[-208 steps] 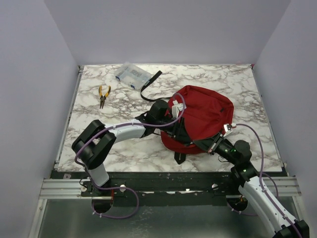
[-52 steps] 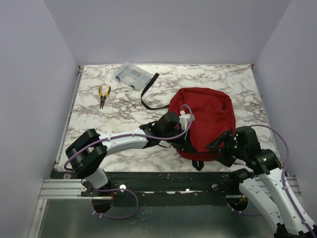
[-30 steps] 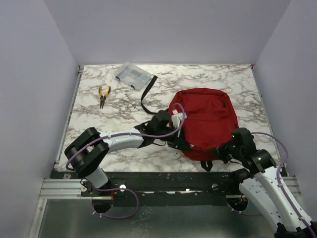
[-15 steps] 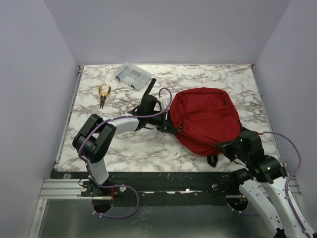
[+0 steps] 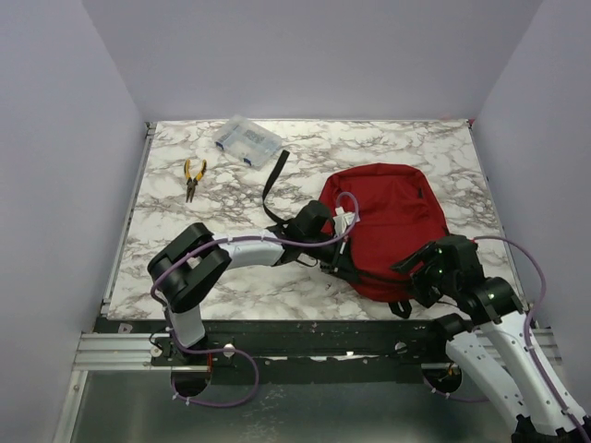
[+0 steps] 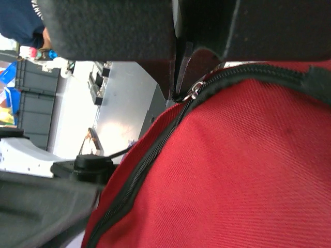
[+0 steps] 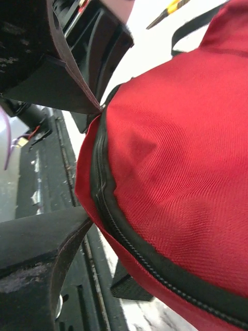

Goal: Pack the student bag
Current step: Zip the student bag at the center of the board.

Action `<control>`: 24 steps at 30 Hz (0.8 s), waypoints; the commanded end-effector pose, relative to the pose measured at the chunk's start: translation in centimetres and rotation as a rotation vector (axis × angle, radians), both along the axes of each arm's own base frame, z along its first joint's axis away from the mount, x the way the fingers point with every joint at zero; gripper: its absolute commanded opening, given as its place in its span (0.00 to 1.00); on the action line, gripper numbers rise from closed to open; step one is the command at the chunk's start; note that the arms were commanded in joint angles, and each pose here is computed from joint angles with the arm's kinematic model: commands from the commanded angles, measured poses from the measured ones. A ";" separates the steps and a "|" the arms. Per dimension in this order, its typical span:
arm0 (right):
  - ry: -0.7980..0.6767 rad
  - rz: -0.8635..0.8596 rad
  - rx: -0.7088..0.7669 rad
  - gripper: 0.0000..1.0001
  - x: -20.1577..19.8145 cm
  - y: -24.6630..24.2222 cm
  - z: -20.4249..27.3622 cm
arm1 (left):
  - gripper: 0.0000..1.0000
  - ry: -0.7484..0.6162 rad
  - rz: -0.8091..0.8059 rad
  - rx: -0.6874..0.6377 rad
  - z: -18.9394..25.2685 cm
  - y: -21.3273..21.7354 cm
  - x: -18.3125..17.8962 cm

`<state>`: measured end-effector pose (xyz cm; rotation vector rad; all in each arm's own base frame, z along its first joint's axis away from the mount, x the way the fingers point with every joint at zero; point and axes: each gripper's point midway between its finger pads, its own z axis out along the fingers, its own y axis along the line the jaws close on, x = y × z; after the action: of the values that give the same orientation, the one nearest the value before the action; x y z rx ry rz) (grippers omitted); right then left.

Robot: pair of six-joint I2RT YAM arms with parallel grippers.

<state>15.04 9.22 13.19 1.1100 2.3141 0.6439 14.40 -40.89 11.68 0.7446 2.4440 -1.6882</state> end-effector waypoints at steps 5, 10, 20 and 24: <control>0.104 0.006 0.036 0.58 -0.9 0.8 -4.4 | 0.00 -0.011 0.044 -0.046 0.5 -0.4 1.6; 0.047 -0.117 0.013 0.01 0.4 -0.7 -4.0 | 0.00 0.018 0.172 0.013 -2.1 3.2 5.1; 0.048 -0.176 -0.034 0.01 -0.2 -2.2 -4.6 | 0.00 0.099 0.298 0.066 -5.8 7.7 10.3; 0.041 -0.185 -0.049 0.01 -0.2 -2.6 -4.4 | 0.00 0.066 0.307 0.062 -5.1 7.9 10.3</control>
<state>15.31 9.27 9.90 1.2593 2.2542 0.6769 23.35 -34.13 6.90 0.3144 2.5308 -1.6363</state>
